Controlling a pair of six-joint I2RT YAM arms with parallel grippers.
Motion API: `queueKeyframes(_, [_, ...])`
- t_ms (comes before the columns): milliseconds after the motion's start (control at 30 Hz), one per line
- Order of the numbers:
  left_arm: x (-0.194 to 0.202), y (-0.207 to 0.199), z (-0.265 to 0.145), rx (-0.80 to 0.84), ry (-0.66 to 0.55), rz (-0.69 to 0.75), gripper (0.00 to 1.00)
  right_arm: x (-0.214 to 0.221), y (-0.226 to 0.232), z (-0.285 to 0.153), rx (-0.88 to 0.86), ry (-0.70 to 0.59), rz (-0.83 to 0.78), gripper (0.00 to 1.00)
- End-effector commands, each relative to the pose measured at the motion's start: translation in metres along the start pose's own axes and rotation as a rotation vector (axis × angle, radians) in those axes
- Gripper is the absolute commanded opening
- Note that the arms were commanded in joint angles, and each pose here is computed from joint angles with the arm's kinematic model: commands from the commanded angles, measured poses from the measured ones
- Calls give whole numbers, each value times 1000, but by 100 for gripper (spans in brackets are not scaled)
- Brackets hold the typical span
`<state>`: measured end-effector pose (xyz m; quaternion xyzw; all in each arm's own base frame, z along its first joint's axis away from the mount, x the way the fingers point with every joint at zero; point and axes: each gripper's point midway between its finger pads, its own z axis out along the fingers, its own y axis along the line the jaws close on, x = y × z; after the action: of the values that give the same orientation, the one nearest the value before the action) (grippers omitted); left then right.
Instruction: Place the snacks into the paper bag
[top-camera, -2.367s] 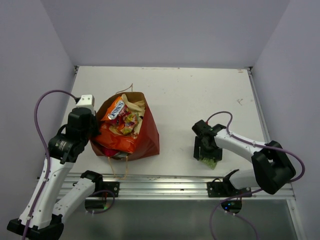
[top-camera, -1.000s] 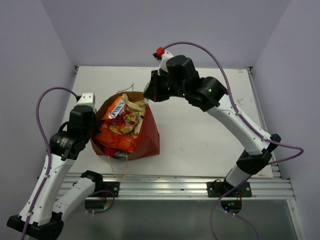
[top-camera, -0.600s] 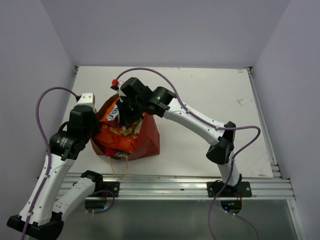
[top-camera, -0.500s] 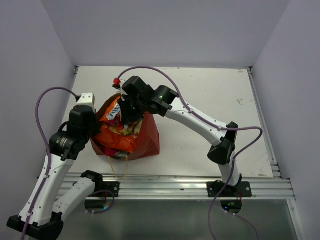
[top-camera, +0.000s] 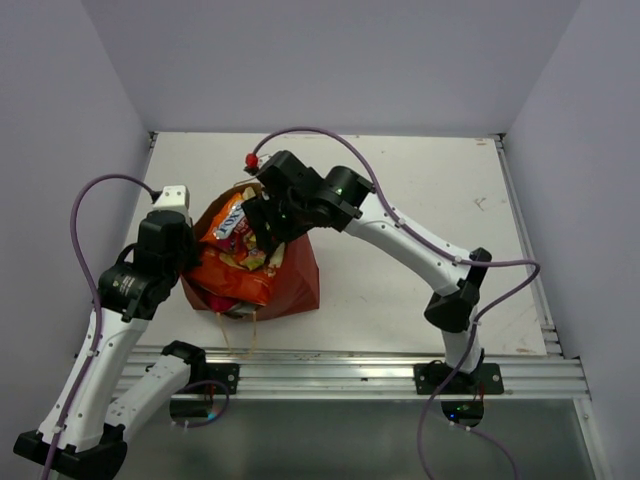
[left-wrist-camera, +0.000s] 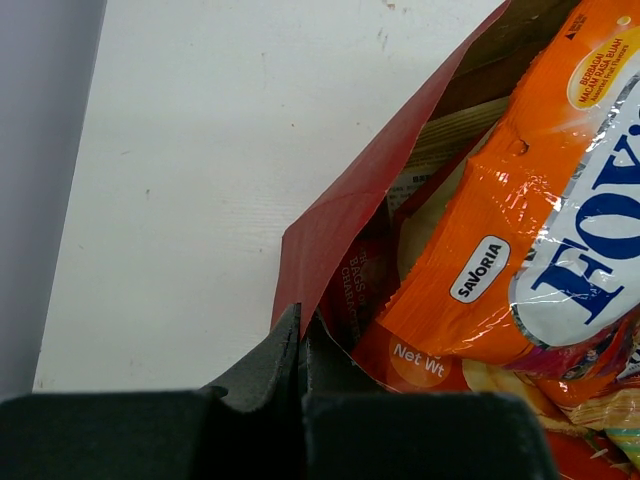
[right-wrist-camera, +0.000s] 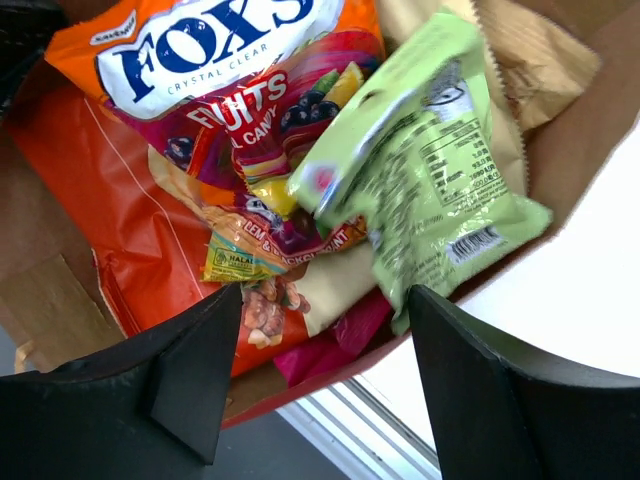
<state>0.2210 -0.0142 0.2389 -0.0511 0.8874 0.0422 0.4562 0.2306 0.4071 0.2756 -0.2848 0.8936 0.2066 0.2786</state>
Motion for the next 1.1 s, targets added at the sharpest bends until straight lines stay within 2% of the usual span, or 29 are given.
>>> queueKeyframes(0, [-46,-7,-14,48,-167,-43,0,-24,-8,-52,21,-139,11,72])
queueKeyframes(233, [-46,-7,-16,53,-173,-47,0,-25,-17,-68,57,-173,47,71])
queueKeyframes(633, [-46,-5,-21,54,-186,-52,0,12,-29,-24,110,-50,51,69])
queueKeyframes(933, [-42,-5,-20,58,-184,-51,0,13,-24,-12,93,-44,63,69])
queueKeyframes(1033, [-38,-6,-18,60,-178,-48,0,15,-26,-6,104,-27,62,60])
queueKeyframes(1067, [-37,-5,-17,60,-176,-48,0,18,-27,-4,113,-17,60,53])
